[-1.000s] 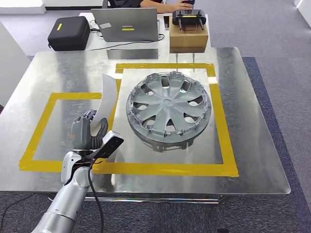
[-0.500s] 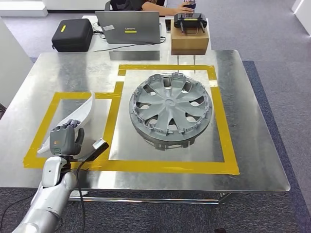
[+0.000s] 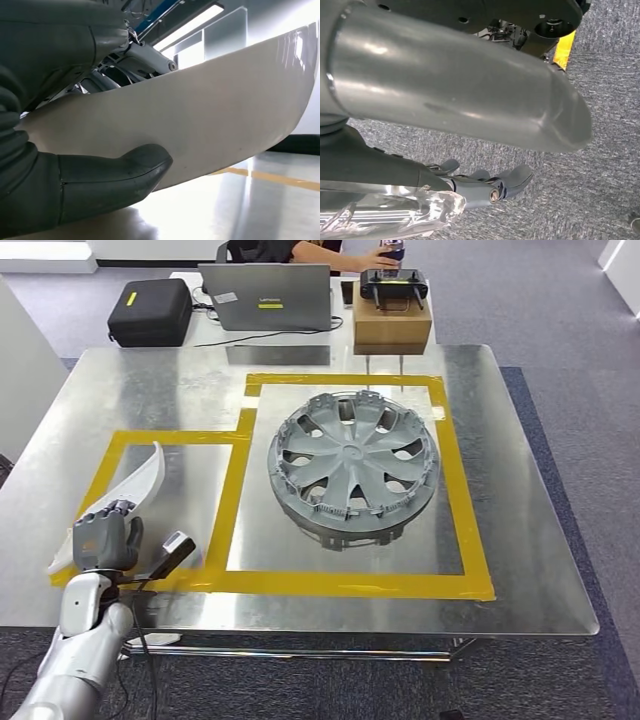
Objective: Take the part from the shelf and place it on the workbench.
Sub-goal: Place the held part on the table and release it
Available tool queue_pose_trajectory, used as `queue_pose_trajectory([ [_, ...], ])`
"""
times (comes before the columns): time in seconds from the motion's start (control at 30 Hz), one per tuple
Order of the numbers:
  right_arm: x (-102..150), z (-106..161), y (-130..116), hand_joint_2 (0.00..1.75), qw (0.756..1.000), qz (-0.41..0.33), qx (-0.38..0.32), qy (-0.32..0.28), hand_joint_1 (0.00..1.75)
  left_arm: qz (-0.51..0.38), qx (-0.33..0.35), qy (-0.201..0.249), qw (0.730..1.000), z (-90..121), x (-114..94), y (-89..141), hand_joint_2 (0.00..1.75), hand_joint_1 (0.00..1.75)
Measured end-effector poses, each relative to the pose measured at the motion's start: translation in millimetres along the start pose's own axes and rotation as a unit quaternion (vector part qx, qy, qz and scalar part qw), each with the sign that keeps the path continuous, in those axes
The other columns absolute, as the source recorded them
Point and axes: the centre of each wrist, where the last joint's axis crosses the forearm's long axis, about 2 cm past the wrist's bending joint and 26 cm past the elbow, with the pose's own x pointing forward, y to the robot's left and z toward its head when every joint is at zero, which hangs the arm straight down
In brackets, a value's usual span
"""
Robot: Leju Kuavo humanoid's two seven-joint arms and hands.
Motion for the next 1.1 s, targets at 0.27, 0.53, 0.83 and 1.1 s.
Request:
queue_pose_trajectory([
  [0.27, 2.4, -0.7, 2.7, 0.00, 1.000, 0.007, 0.011, -0.009, 0.00, -0.030, -0.030, 0.000, 0.999, -0.9, -8.7, -8.5, 1.75, 0.00],
  [0.53, 5.1, -1.5, 4.5, 0.00, 1.000, 0.010, 0.016, -0.014, 0.00, -0.031, -0.047, -0.002, 0.998, -7.9, -0.3, -14.1, 1.31, 0.00],
  [0.83, 6.6, -1.6, 8.1, 0.00, 1.000, 0.014, 0.021, -0.014, 0.00, 0.003, -0.049, -0.019, 0.999, -9.1, 5.6, -16.8, 0.00, 0.00],
  [1.1, 6.8, -1.0, 11.7, 0.00, 0.999, 0.016, 0.025, -0.015, 0.00, 0.056, -0.038, -0.058, 0.996, 3.1, 19.0, -17.2, 0.00, 0.00],
])
